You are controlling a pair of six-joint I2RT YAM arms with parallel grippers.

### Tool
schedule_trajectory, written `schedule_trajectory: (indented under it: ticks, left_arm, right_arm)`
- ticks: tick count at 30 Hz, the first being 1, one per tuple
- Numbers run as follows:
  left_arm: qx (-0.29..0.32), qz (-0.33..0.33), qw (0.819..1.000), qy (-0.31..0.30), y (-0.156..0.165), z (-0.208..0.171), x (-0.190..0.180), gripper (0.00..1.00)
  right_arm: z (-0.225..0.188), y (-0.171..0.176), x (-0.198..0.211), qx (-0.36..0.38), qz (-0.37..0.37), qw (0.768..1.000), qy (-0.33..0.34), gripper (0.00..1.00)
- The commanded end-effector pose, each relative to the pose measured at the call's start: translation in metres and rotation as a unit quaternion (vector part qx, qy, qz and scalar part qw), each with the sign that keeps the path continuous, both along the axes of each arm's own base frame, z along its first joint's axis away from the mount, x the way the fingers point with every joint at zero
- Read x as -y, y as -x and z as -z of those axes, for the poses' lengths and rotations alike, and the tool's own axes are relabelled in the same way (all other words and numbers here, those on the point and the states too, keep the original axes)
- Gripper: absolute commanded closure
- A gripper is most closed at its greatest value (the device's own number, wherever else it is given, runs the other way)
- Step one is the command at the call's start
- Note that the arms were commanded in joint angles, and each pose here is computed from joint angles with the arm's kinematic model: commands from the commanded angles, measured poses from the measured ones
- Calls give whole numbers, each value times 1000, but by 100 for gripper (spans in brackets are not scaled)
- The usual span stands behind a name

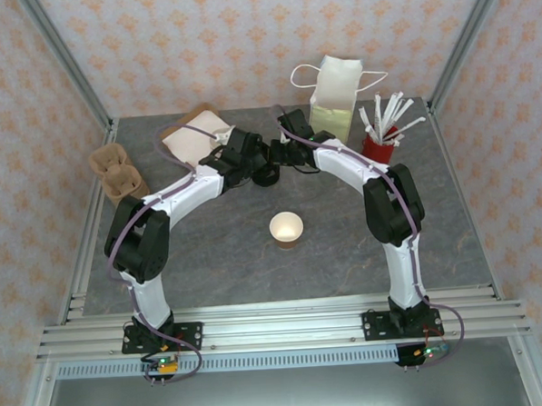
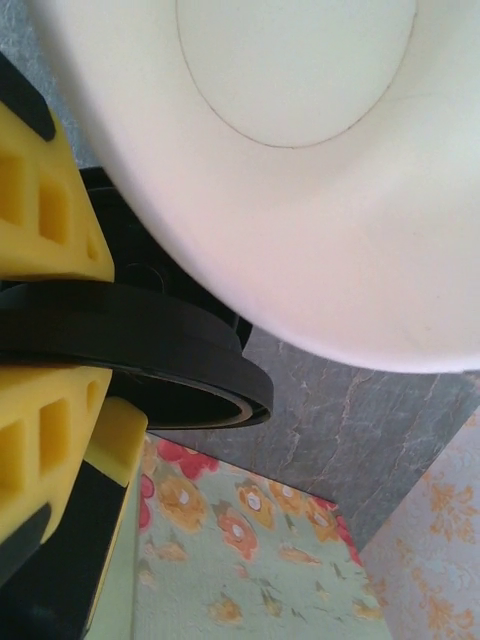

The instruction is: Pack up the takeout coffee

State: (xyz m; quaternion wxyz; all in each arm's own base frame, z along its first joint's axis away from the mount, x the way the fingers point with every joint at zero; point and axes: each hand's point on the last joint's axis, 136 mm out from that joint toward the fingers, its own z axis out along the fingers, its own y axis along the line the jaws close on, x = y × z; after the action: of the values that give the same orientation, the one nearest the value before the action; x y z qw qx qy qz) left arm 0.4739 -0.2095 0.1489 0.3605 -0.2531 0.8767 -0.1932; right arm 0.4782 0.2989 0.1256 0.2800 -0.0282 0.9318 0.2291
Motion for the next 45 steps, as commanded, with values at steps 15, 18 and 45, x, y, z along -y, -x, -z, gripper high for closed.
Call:
schedule_trajectory:
  ticks: [15,18,45]
  left_arm:
    - [55,-14,998,25,-3,-45,-5,85]
    - [64,1,998,26,8,-54,1,85]
    - [180,112,869,448,109,-228,18,96]
  right_arm:
    - [-64,9,46,39,36,997,51,59]
    - [-83,28,52,49,32,998,30,56]
    - [-296,149,73,184,105,874,-436,21]
